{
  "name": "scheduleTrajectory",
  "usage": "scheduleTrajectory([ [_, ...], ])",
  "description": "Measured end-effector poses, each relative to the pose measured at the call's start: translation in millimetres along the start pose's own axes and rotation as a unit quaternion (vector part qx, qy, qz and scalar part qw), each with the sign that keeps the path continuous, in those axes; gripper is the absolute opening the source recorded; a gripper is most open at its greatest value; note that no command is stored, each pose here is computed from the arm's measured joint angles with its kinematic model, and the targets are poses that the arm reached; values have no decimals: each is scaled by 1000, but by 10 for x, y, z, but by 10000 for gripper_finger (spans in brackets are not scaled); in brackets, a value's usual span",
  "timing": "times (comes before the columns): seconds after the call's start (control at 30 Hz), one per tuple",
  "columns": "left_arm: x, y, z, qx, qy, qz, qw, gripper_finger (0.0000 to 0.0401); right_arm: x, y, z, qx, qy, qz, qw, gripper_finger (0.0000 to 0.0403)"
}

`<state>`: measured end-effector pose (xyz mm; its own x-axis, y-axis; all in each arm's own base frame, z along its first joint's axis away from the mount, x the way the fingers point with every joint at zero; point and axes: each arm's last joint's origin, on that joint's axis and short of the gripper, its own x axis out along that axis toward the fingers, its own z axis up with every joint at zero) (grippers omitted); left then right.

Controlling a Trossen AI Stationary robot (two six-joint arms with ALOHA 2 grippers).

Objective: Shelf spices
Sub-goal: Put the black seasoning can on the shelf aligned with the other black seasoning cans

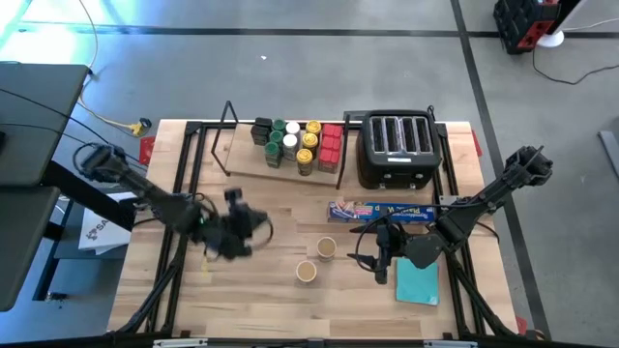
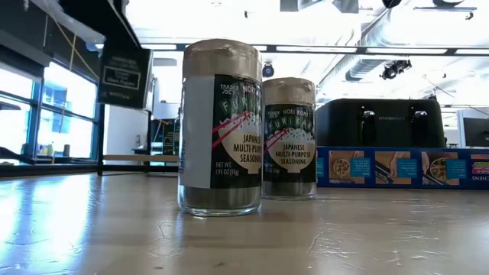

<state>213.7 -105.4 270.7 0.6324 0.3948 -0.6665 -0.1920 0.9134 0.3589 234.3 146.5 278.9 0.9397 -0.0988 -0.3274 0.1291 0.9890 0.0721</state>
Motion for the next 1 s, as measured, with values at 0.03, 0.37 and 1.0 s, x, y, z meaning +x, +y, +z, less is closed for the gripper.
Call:
scheduleTrajectory([
  [0.03, 14, 128, -7, 8, 15, 13, 1000, 122, 1, -1, 0, 0, 0, 0, 1000, 296],
  [0.37, 415, 1061, -121, 68, 144, 68, 985, 122, 2, -3, 1, 12, 0, -1, 1000, 296],
  [1.0, 930, 1888, -432, 109, 110, 7, 988, 130, 4, -14, 3, 15, -4, -15, 1000, 296],
])
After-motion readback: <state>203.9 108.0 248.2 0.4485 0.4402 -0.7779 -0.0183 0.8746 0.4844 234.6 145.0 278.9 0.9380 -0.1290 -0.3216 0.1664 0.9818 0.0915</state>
